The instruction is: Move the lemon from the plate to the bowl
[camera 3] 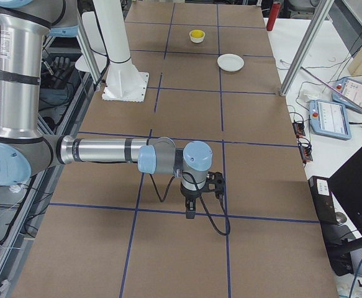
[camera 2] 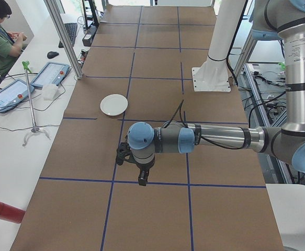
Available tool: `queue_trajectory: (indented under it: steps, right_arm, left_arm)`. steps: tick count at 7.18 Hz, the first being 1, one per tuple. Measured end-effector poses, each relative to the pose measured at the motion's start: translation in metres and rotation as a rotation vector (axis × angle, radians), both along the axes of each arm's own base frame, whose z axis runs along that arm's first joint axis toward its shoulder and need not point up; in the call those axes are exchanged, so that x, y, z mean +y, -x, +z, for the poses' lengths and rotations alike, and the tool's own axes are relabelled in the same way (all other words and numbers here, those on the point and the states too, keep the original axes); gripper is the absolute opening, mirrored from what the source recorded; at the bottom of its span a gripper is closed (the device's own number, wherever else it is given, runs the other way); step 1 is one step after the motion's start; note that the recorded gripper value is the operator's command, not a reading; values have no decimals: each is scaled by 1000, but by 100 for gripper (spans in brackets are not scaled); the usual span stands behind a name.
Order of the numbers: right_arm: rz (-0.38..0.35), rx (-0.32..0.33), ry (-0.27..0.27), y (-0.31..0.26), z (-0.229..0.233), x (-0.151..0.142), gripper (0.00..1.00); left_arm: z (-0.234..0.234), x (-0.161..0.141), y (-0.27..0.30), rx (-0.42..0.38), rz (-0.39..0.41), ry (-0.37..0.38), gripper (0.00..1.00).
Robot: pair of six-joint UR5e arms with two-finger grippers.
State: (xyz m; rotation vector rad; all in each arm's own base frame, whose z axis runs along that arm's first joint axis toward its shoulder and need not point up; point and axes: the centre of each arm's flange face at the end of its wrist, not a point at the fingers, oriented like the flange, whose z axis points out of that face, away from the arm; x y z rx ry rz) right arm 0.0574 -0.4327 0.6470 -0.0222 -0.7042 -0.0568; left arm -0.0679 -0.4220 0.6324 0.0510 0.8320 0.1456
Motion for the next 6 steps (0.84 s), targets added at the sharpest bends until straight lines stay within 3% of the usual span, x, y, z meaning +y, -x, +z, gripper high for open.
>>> queue_trajectory:
  steps: [6]
  right_arm:
    - [0, 0, 0, 0, 0, 0, 100]
  left_arm:
    - [-5, -6, 0, 1, -3, -9, 100]
